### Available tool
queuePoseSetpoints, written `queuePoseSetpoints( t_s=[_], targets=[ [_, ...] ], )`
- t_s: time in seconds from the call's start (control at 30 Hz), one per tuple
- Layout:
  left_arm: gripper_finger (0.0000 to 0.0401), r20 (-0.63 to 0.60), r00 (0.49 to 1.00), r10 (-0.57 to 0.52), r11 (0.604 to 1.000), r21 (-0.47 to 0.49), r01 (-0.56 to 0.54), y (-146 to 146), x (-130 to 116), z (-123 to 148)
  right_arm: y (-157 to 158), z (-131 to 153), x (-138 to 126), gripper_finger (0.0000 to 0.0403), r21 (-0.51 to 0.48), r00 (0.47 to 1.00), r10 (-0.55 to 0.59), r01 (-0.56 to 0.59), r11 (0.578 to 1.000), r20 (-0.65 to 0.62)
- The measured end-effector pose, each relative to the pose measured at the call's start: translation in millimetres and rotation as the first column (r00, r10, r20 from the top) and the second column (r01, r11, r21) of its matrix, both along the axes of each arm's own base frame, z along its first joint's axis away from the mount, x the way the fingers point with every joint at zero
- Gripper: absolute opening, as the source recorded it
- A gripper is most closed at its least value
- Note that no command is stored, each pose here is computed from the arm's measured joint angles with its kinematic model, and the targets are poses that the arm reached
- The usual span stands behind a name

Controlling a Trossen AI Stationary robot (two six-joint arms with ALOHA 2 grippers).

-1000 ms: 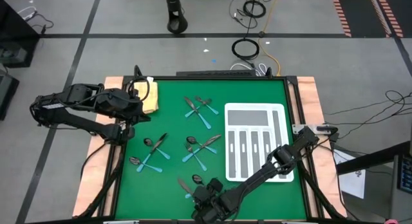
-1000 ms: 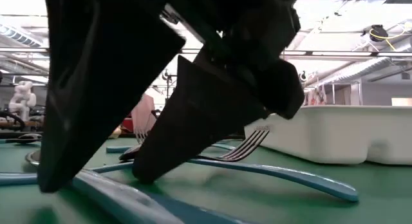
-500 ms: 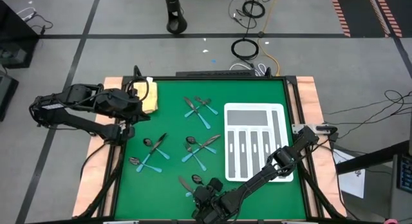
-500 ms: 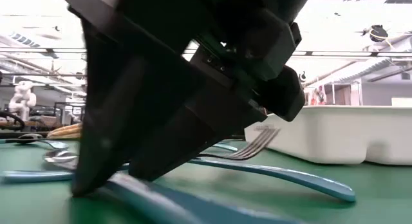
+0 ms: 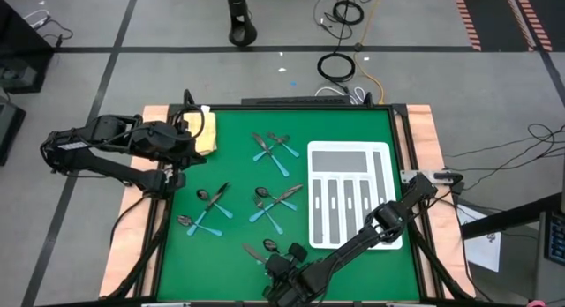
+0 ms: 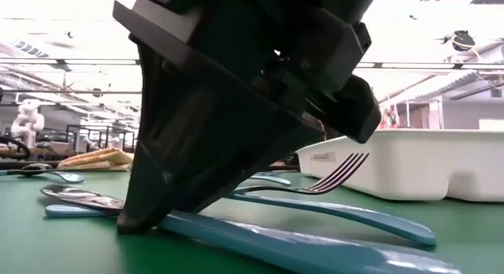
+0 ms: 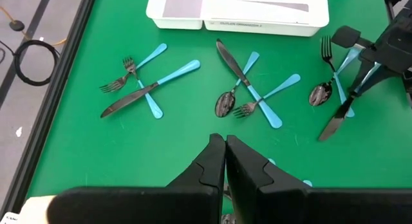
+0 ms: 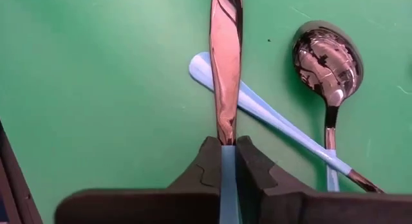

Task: Sort silverware
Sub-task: Put the bottom blue knife into the tray

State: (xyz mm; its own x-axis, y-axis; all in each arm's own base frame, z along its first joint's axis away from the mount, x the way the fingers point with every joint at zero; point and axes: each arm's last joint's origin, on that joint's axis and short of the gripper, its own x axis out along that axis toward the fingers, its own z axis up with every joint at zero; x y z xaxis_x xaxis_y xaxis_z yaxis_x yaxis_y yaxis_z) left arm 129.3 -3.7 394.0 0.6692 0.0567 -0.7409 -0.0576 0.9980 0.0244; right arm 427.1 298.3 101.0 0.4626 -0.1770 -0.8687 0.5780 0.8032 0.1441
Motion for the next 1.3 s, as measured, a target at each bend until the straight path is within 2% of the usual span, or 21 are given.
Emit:
queuePoseSetpoints(
  t_s=[0.3,0.47,0.57,0.73,0.83,0.9,1.0,1.07,1.3],
  targets=[
    [0.0021,0.002,1.0,0.0,1.0,0.001,0.0,0.0,0.2,0.2,0.1,49.2,16.7,0.0001,0.006,0.986,-0.084,0.084,0.996,0.144],
    [0.0021,0.002,1.0,0.0,1.0,0.0,0.0,0.0,0.1,0.2,-10.2,73.9,11.2,0.0,-0.012,0.945,-0.229,0.238,0.971,0.233],
    [0.0021,0.003,1.0,0.0,1.0,0.0,0.0,0.0,0.2,0.2,-22.1,91.8,-4.0,0.0,-0.015,0.889,-0.389,0.404,0.915,0.241],
    [0.0021,0.006,1.0,0.001,1.0,-0.001,-0.001,0.0,0.3,0.4,-45.2,114.8,-39.1,0.0,-0.071,0.734,-0.646,0.67,0.739,0.21],
    [0.0021,0.028,1.0,0.001,1.0,-0.002,-0.001,-0.1,2.0,1.8,-55.3,121.1,-41.5,0.0,-0.091,0.76,-0.627,0.646,0.758,0.173],
    [0.0021,0.051,0.999,0.001,1.0,-0.003,-0.001,-0.1,3.1,3.4,-64.3,120.8,-41.9,0.0,-0.092,0.738,-0.666,0.675,0.732,0.108],
    [0.0021,0.061,0.998,0.001,1.0,-0.004,0.0,-0.2,4.6,4.0,-69.9,110.8,-45.8,0.0,-0.115,0.714,-0.689,0.7,0.705,0.124],
    [0.0021,0.061,0.998,0.001,1.0,-0.004,0.0,-0.2,4.6,4.0,-72.0,109.9,-50.7,0.0,-0.113,0.701,-0.711,0.713,0.692,0.063],
    [0.0021,0.061,0.998,0.0,1.0,-0.003,0.0,-0.2,4.6,3.9,-94.1,154.4,-98.1,0.0,-0.082,0.701,-0.712,0.712,0.697,0.036]
  ],
)
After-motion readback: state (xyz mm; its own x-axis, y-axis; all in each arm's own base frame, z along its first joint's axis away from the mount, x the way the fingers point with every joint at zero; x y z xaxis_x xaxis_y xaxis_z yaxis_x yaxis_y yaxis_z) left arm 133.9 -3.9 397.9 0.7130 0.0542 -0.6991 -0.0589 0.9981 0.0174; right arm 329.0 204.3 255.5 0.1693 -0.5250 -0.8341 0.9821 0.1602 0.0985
